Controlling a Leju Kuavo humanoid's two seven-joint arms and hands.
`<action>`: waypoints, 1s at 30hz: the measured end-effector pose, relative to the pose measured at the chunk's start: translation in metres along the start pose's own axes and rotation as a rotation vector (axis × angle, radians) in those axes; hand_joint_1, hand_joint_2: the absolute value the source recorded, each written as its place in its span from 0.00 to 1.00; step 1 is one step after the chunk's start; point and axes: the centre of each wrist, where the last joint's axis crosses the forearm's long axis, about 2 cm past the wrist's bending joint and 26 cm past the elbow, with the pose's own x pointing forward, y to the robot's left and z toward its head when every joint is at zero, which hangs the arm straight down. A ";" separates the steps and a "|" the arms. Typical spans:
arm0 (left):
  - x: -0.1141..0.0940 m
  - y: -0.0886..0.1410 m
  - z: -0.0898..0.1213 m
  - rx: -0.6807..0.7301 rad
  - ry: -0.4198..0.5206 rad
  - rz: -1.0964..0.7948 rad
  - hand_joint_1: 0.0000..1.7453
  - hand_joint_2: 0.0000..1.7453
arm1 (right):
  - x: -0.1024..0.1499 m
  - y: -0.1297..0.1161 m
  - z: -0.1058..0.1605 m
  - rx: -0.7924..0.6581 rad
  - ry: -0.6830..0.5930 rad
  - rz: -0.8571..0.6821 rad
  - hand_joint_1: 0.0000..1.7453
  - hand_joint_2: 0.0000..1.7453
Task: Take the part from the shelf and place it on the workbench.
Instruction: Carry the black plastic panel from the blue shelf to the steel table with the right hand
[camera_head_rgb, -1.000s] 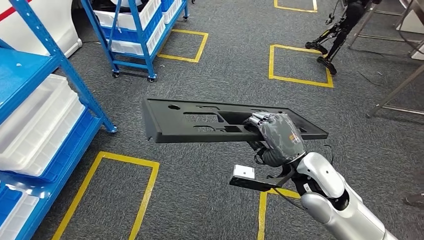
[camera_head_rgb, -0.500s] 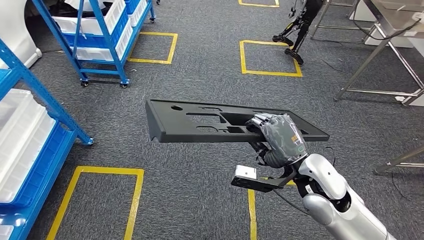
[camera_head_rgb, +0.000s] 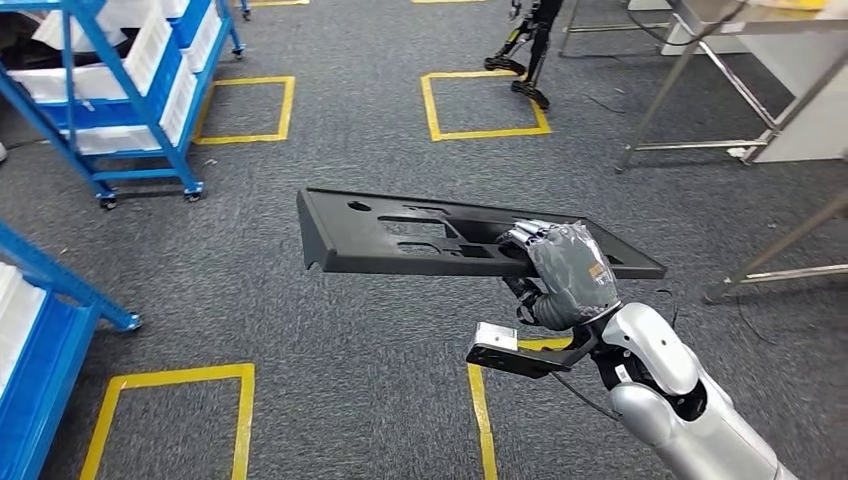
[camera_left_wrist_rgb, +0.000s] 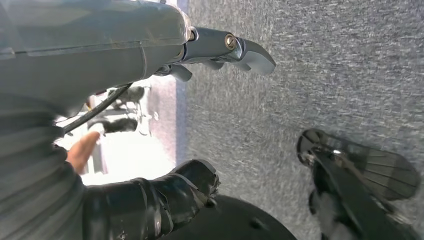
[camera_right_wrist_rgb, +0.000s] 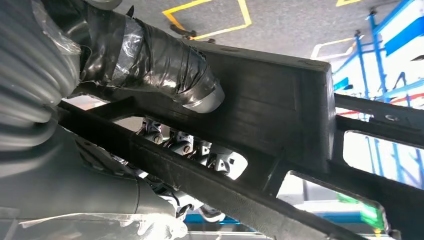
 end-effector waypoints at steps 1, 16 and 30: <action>0.000 0.000 0.000 -0.001 0.005 -0.001 0.00 1.00 | 0.000 0.000 0.000 -0.001 -0.001 -0.002 1.00 1.00; -0.001 0.000 0.000 -0.007 0.024 -0.013 0.00 1.00 | 0.000 -0.001 -0.002 -0.005 0.003 -0.008 1.00 1.00; 0.000 -0.002 0.000 -0.011 0.022 -0.019 0.00 1.00 | -0.001 -0.004 -0.006 -0.018 0.000 -0.006 1.00 1.00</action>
